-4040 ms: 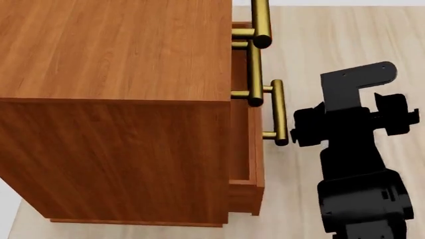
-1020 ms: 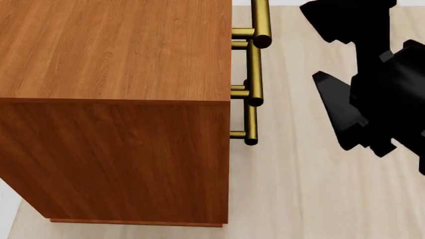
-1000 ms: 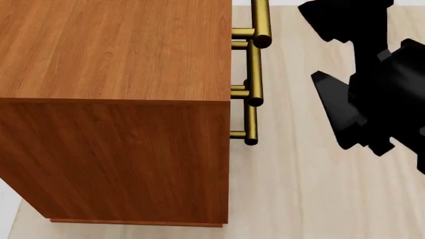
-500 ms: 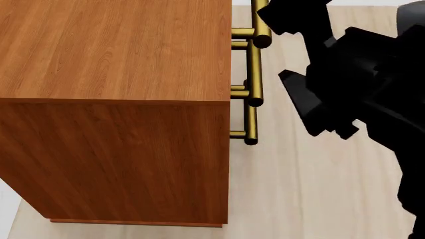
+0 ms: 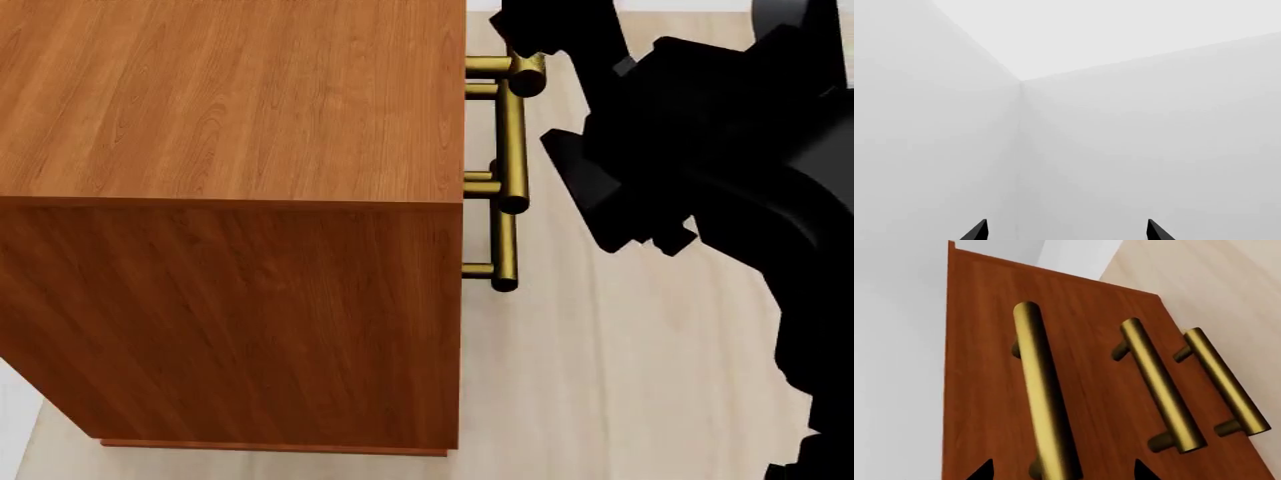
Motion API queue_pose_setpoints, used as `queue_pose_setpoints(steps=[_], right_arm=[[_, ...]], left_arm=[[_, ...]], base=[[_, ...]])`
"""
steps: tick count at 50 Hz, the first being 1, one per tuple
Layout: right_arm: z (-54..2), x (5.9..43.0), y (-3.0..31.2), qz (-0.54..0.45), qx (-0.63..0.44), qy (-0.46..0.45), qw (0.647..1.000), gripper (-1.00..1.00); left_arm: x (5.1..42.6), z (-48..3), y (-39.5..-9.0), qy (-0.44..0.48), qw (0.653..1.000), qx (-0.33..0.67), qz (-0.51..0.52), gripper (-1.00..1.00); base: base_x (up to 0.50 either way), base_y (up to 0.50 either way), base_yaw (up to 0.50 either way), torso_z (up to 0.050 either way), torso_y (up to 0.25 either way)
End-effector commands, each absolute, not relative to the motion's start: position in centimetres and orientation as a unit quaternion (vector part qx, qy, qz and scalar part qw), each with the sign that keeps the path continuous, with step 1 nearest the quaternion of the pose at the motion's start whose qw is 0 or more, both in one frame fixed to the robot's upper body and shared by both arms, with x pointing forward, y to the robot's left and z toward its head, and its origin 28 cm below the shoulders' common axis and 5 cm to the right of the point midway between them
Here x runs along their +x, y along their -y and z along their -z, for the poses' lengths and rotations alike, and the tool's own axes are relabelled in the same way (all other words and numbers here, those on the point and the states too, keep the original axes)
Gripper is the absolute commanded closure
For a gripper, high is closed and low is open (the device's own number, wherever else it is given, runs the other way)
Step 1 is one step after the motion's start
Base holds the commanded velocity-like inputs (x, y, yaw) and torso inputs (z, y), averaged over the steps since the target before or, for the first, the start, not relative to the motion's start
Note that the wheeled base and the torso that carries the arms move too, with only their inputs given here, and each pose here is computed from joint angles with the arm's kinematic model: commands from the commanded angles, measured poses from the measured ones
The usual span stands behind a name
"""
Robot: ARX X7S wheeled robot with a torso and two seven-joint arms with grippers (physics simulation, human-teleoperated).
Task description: Close the bottom drawer of the cabinet and open the top drawer.
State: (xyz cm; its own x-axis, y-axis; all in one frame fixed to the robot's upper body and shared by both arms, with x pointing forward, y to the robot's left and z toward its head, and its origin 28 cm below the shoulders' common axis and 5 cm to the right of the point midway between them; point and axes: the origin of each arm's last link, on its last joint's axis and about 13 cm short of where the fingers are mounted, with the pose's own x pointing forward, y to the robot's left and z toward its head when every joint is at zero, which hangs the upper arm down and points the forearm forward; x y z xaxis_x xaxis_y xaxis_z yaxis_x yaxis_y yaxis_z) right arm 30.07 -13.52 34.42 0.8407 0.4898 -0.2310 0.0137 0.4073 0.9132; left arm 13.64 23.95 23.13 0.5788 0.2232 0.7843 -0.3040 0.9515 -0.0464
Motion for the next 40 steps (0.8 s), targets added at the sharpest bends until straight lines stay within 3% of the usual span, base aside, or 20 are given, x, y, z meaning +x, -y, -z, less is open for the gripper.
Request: queue_pose_setpoints(steps=[1,7,8,40], right_arm=[[-34.4,30.5,13.2,-0.150,0.517,-0.242,0.807,-1.00],[-34.6,30.4,13.2,-0.151,0.515,-0.240,0.809,-1.00],[-34.6,30.4,13.2,-0.151,0.514,-0.238,0.810,1.00],[-34.8,29.5,15.3,-0.129,0.515,-0.211,0.821,1.00]], left_arm=[[13.7,-23.2,-23.9,0.434,0.887,0.047,-0.148,-1.00],[13.7,-23.2,-23.9,0.435,0.887,0.048,-0.147,-1.00],[13.7,-23.1,-23.9,0.434,0.887,0.050,-0.148,-1.00],[13.7,-23.2,-23.9,0.432,0.889,0.049,-0.147,-1.00]], base=[[0.00,0.00,0.00,0.000,0.000],[0.00,0.00,0.00,0.000,0.000],[0.00,0.00,0.00,0.000,0.000],[0.00,0.00,0.00,0.000,0.001]])
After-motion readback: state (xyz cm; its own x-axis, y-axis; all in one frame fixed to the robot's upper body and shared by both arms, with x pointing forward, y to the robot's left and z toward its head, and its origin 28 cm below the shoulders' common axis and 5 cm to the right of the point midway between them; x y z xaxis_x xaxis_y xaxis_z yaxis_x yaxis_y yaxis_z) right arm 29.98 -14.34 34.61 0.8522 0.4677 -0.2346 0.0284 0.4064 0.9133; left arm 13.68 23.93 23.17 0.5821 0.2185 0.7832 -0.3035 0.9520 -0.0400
